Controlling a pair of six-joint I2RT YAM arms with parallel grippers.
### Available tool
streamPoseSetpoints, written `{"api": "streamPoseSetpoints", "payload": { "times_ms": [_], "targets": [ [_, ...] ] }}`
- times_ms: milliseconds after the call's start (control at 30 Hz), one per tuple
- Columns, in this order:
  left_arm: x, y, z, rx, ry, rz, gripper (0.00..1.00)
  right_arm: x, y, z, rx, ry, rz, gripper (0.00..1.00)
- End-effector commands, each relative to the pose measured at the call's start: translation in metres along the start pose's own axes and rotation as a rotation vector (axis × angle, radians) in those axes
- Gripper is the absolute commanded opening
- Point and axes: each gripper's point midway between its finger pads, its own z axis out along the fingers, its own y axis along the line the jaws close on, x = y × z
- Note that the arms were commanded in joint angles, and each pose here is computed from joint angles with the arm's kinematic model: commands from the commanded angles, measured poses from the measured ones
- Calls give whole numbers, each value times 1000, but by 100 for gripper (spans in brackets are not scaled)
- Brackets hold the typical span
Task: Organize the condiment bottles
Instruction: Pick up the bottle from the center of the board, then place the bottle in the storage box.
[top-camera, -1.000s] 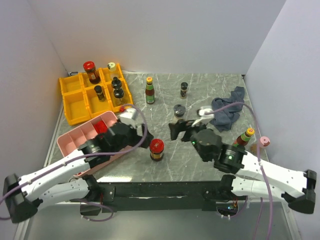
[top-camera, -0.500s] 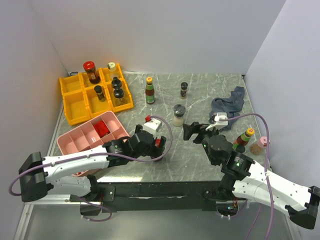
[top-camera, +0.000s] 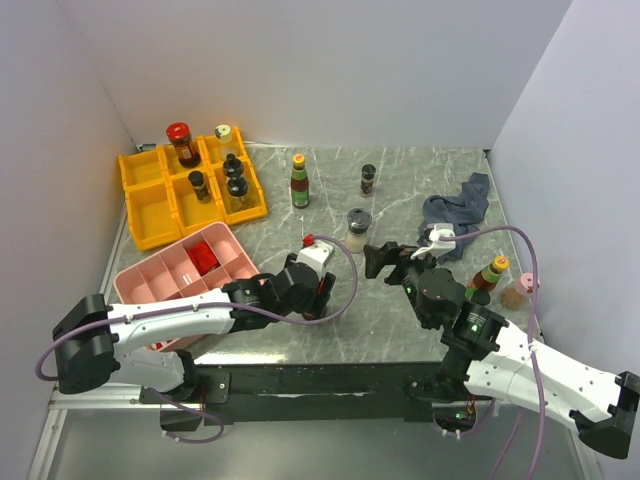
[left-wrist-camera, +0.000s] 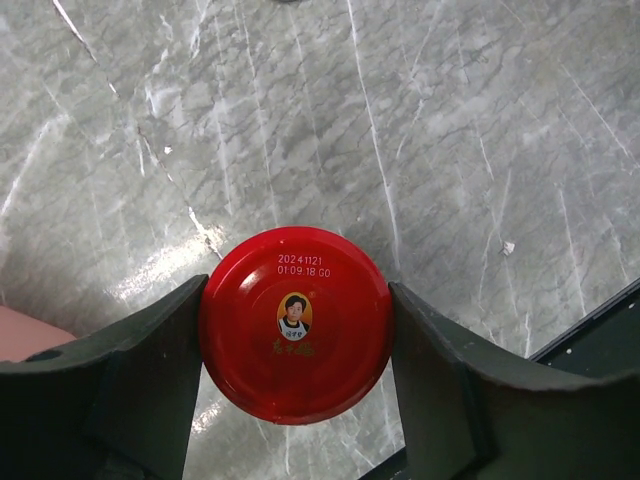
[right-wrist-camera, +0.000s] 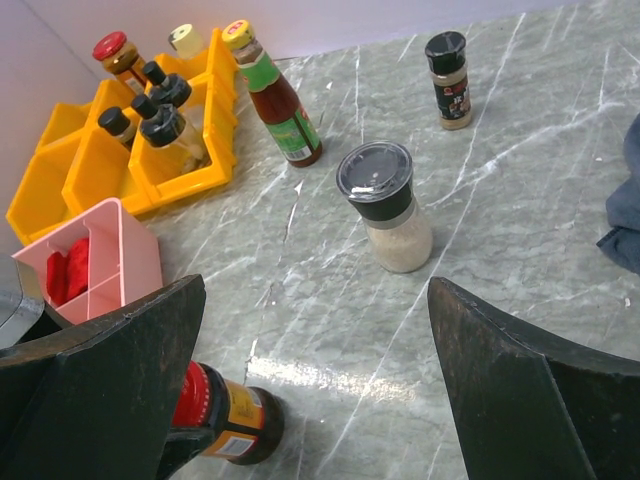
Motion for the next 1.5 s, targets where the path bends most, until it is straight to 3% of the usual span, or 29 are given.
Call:
{"api": "streamPoseSetpoints", "payload": {
  "times_ms": [0, 33, 67, 100, 133, 567, 833, 933, 1067, 1267, 1467],
  "targets": [
    [-17, -4, -3, -7, -33, -17, 46, -7, 1, 2, -3, -33, 29, 100],
    [-19, -2, -5, -19, -36, -28, 28, -6, 2, 2, -4, -32, 29, 100],
    [-20, -2, -6, -22, -36, -34, 20, -6, 3, 2, -8, -33, 31, 100],
    [-27, -2, -10, -23, -48, -43, 4, -5, 3, 3, -8, -29, 28, 100],
    [-27, 2, -12, -47, -44, -54, 1, -6, 3, 3, -10, -30, 30, 100],
    [-113, 29, -57, -178, -268, -161, 1, -9, 2, -2, -23, -41, 43, 100],
    [-190, 89, -80, -308, -401, -206, 1, -12, 5, -4, -45, -45, 52, 100],
    [-222, 133, -91, -374, -462, -253, 1, -13, 5, -5, -51, -44, 49, 100],
    [-255, 210, -117, -577, -541, -321, 1, -15, 5, -8, -61, -51, 55, 100],
    [-280, 310, -141, -709, -659, -435, 1, -15, 10, -9, -91, -45, 58, 100],
    [-295, 399, -137, -784, -684, -496, 1, -13, 15, -8, -114, -36, 63, 100]
  ]
}}
